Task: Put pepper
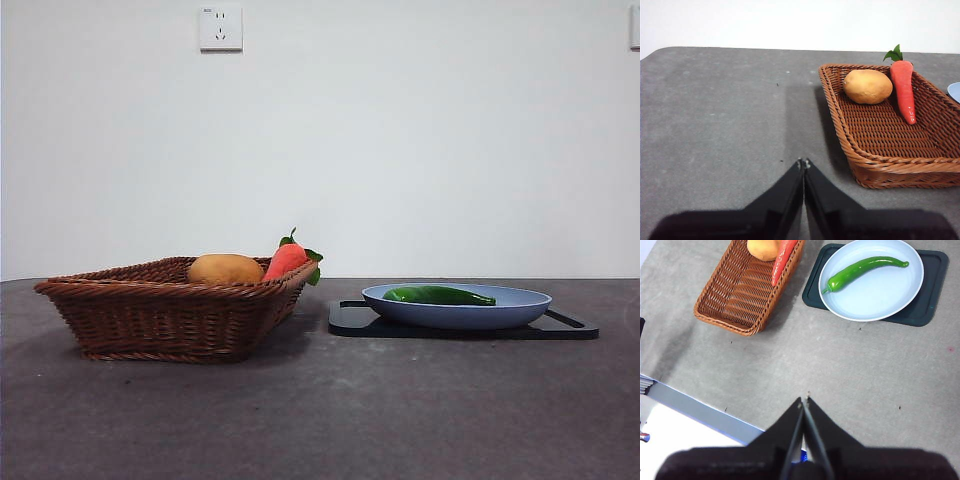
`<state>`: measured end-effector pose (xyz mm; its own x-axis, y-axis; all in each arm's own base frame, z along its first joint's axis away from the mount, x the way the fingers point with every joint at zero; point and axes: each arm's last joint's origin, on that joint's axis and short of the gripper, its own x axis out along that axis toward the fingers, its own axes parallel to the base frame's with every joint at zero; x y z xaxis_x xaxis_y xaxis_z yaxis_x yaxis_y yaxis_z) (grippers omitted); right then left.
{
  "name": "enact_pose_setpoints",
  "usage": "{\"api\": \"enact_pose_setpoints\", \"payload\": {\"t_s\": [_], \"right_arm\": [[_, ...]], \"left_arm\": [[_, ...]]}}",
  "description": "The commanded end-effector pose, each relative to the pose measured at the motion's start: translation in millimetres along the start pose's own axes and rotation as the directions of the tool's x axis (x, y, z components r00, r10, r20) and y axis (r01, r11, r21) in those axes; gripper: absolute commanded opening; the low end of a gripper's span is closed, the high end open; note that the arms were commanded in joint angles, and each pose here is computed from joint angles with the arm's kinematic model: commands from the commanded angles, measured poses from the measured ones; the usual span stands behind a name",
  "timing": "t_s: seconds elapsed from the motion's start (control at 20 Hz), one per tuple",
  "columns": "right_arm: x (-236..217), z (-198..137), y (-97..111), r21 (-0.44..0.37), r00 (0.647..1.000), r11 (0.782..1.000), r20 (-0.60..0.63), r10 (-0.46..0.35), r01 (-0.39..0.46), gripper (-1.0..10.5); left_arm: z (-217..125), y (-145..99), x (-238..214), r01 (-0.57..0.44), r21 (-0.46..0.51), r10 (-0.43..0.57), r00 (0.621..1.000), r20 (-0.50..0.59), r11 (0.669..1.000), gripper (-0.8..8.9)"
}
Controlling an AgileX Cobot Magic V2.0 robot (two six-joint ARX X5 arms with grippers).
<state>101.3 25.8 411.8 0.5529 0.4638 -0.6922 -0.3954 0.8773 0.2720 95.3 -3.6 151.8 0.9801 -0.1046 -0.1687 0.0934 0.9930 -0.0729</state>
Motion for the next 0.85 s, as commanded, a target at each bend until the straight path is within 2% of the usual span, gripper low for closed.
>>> {"api": "enact_pose_setpoints", "payload": {"t_s": [0.05, 0.55, 0.65, 0.75, 0.85], "right_arm": [[-3, 1, 1, 0.002, 1.0, 1.0, -0.002, -0.001, 0.001, 0.1], [-3, 1, 1, 0.002, 1.0, 1.0, -0.002, -0.001, 0.001, 0.1], [-3, 2, 1, -0.039, 1.0, 0.999, 0.009, -0.004, 0.004, 0.1], [-11, 3, 3, -0.077, 0.995, 0.997, 0.102, -0.01, 0.018, 0.1], [-25, -1, 7, -0.118, 0.963, 0.992, 0.267, -0.022, 0.055, 0.1]], "left_arm": [[-2, 0, 0, 0.006, -0.009, -0.007, 1.0, -0.007, 1.0, 0.08], [-2, 0, 0, 0.006, -0.009, -0.007, 1.0, -0.007, 1.0, 0.08], [-2, 0, 0, 0.006, -0.009, -0.007, 1.0, -0.007, 1.0, 0.08], [-2, 0, 0, 0.006, -0.009, -0.007, 1.0, -0.007, 1.0, 0.08], [-2, 0, 0, 0.006, -0.009, -0.007, 1.0, -0.007, 1.0, 0.08]]}}
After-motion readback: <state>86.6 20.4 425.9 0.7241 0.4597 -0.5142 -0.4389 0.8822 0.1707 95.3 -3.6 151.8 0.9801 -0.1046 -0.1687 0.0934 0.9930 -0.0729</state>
